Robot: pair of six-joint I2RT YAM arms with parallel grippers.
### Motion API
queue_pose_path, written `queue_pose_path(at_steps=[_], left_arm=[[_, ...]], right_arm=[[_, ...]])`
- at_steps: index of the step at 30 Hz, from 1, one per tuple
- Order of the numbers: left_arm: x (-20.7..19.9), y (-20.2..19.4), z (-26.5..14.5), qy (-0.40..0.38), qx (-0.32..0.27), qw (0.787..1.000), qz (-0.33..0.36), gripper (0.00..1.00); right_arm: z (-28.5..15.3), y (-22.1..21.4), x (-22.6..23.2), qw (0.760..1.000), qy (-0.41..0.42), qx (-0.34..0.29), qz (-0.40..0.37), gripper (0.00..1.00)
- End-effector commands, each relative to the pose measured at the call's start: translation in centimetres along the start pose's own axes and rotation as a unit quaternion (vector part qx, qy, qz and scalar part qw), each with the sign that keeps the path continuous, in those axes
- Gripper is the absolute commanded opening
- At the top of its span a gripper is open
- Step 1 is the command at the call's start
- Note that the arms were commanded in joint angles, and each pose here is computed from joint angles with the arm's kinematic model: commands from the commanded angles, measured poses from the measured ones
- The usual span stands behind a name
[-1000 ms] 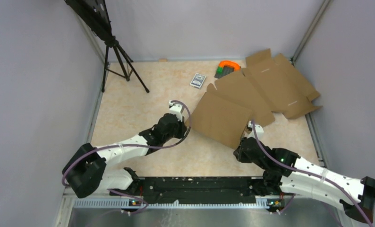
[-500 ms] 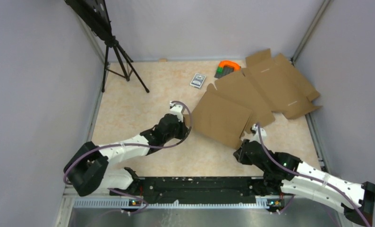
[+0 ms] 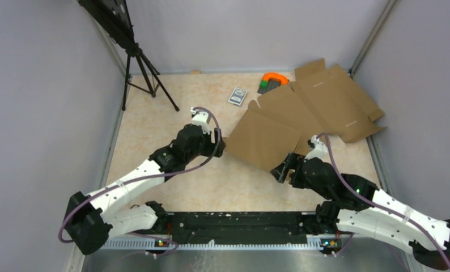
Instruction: Fold the paper box
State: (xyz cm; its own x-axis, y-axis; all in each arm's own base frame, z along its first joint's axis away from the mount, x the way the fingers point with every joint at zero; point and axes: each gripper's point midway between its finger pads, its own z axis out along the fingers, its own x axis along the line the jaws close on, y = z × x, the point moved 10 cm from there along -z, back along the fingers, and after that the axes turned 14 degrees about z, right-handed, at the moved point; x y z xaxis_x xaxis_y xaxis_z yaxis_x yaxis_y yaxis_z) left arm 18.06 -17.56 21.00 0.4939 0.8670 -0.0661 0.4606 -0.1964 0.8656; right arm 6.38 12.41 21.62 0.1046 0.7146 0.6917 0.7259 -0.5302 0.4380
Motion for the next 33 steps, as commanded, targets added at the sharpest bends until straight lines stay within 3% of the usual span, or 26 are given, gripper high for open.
queue_pose_path(at_steps=[1,6,12,18,23,33], left_arm=[[1.1,3.3,1.4,-0.008,-0.005,1.0,-0.01,0.81],[2.1,5.0,5.4,-0.015,0.011,1.0,0.004,0.8],[2.4,5.3,9.3,-0.064,0.034,0.997,0.005,0.77],[1.9,3.2,12.2,-0.121,0.093,0.988,0.007,0.68],[2.1,0.2,13.6,-0.117,0.144,0.983,-0.003,0.63],[2.0,-1.6,14.7,-0.126,0.168,0.978,-0.011,0.61]], right_arm=[[-0.9,2.4,1.5,0.995,-0.049,-0.084,0.002,0.91],[0.1,4.1,1.3,0.975,-0.15,-0.158,-0.035,0.94],[4.0,6.5,-1.4,0.988,-0.12,-0.096,0.028,0.83],[6.5,5.4,-4.0,0.989,-0.135,-0.025,0.047,0.75],[7.4,3.7,-6.4,0.984,-0.168,-0.015,0.064,0.68],[8.4,3.1,-7.8,0.98,-0.185,-0.025,0.069,0.61]])
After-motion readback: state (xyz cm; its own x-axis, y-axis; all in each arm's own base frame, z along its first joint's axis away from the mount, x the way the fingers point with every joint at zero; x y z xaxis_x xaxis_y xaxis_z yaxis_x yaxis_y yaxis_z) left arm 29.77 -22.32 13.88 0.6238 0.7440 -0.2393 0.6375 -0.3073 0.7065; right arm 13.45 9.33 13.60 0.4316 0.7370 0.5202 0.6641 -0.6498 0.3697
